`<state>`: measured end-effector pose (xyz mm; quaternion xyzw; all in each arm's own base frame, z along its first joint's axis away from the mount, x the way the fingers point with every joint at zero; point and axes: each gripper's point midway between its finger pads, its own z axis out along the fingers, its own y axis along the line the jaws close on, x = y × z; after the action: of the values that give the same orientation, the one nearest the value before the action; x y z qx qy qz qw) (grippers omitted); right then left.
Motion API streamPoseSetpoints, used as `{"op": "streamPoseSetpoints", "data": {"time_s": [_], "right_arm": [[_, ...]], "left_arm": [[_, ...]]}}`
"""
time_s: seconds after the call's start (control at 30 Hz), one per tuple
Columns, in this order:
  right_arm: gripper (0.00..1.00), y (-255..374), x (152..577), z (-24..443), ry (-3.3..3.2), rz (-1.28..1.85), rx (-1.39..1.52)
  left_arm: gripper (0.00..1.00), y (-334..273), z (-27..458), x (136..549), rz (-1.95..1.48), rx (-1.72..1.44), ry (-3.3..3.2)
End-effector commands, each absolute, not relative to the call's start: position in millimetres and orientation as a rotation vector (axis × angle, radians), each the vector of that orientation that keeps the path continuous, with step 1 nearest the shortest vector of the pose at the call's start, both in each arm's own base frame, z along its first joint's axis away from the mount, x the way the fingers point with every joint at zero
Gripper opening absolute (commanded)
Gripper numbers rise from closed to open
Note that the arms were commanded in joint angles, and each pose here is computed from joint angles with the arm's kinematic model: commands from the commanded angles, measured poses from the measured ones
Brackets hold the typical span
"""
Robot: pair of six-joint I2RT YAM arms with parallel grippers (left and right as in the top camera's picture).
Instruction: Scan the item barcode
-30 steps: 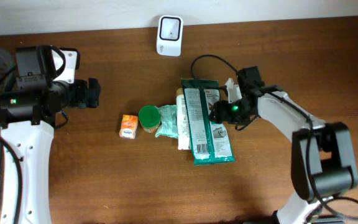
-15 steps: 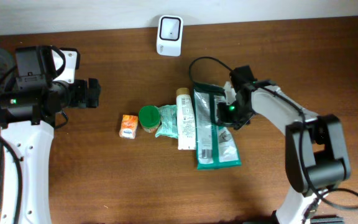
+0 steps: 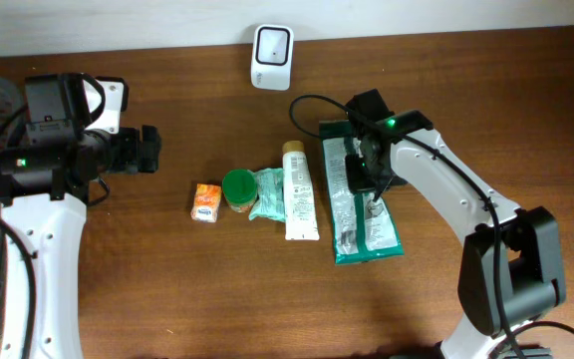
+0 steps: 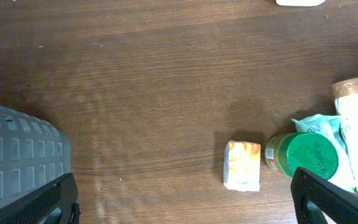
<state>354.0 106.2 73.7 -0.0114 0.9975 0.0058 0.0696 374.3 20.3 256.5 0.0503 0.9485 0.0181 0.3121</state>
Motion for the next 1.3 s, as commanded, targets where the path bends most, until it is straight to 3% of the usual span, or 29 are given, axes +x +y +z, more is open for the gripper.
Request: {"op": "streamPoseSetpoints", "data": {"time_s": [0.0, 0.2, 0.57, 0.87, 1.1, 1.27], "right_arm": [[0.04, 119.3, 361.0, 93.9, 2.973, 0.314, -0.078], [0.04, 129.7, 367.9, 149.7, 2.806, 0.775, -0.13], [0.04, 121.6, 363.3, 225.8, 2.571, 0.862, -0.126], [0.04, 118.5, 361.7, 207.6, 2.67, 0.86, 0.044], [0.04, 186.6, 352.4, 134.3, 2.859, 0.917, -0.241], [0.04, 208.5, 350.8, 96.9, 2.942, 0.88, -0.27]], "left_arm": [[0.99, 22.5, 260.4, 375.0, 0.062, 0.146, 2.492], [0.99, 22.5, 260.4, 375.0, 0.062, 0.146, 2.492], [0.99, 22.5, 260.5, 375.1, 0.062, 0.146, 2.492], [0.99, 22.5, 260.4, 375.0, 0.062, 0.146, 2.492], [0.99, 22.5, 260.5, 375.1, 0.062, 0.146, 2.492], [0.99, 22.5, 260.4, 375.0, 0.062, 0.146, 2.492]]}}
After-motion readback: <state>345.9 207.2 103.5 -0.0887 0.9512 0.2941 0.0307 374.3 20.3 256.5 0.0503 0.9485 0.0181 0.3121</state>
